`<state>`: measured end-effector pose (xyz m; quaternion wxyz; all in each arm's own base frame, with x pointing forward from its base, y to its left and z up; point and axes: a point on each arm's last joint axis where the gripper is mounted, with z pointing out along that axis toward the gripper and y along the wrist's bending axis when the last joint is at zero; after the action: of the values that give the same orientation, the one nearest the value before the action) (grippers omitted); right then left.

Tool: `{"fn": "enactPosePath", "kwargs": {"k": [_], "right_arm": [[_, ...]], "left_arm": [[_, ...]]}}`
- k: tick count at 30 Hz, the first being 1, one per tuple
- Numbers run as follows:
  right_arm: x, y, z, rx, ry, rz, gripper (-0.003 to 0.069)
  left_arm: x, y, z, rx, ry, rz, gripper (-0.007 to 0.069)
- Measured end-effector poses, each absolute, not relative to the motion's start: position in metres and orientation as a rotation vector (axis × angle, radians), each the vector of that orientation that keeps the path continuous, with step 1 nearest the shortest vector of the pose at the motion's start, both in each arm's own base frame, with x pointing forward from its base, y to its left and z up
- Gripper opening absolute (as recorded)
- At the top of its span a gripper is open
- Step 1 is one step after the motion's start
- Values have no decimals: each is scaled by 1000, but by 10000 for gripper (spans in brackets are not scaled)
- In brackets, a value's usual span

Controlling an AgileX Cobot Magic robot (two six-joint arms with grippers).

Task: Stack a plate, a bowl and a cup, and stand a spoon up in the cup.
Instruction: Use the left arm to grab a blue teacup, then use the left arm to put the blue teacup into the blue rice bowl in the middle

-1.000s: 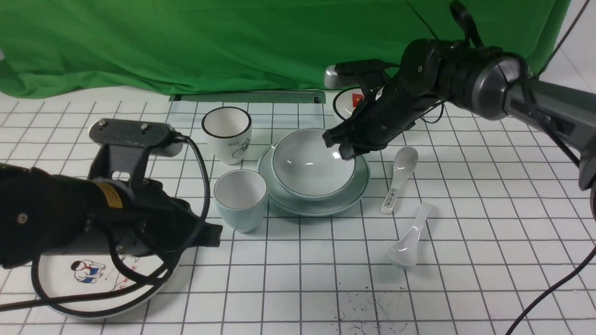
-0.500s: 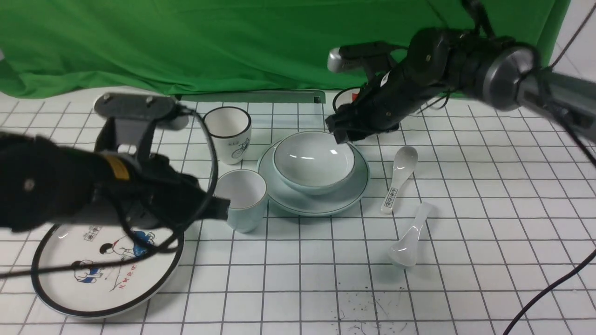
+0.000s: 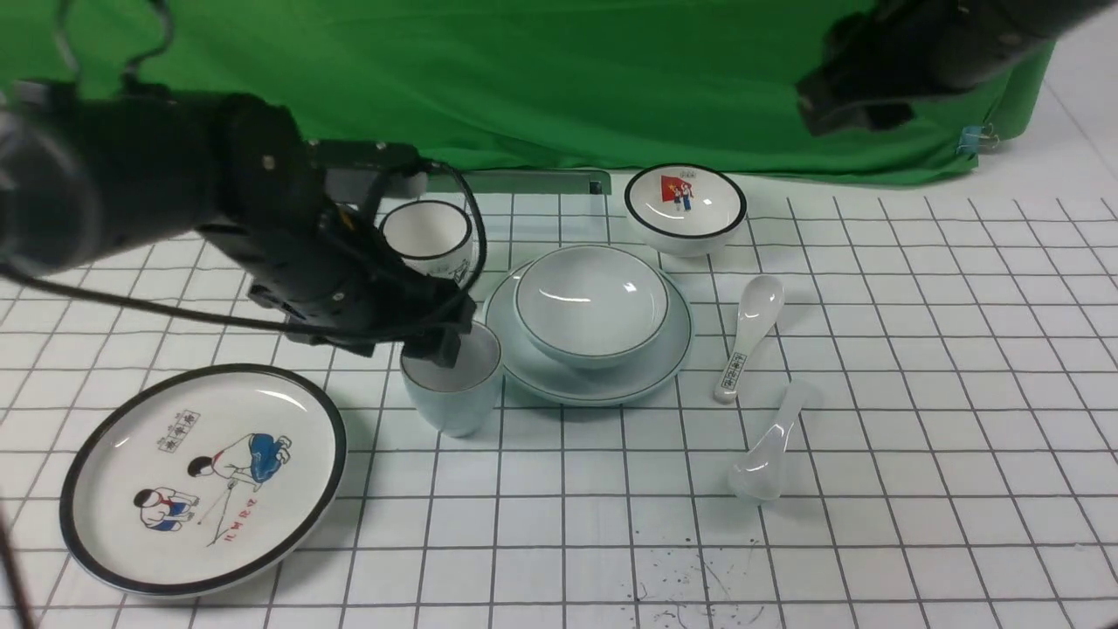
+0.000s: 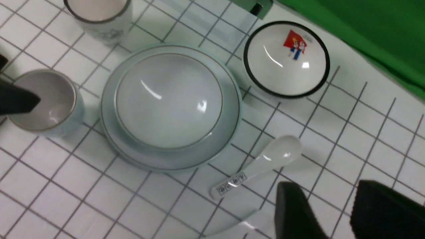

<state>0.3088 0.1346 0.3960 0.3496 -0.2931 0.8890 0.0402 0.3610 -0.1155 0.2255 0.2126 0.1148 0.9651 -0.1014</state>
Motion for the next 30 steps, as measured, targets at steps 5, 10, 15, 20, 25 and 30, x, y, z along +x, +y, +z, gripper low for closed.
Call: {"fn": "enactPosePath", "kwargs": {"k": [5, 10, 15, 20, 25, 30], "right_arm": [[266, 115, 374, -755, 2279, 83, 286], [243, 99, 337, -804, 2272, -19, 286], [239, 97, 313, -780, 2205, -18, 286], [240, 98, 311, -715, 2189, 14, 286], [240, 98, 311, -704, 2190, 20, 286], [240, 98, 310, -691, 2194, 26, 284]], "left_arm": [[378, -120, 203, 365, 2718, -264, 186], [383, -122, 209, 396, 2695, -263, 3], [388, -130, 260, 416, 2608, -334, 3], [401, -156, 311, 461, 2432, -406, 3], [423, -187, 298, 555, 2461, -419, 3], [448, -199, 254, 556, 2600, -406, 3]]}}
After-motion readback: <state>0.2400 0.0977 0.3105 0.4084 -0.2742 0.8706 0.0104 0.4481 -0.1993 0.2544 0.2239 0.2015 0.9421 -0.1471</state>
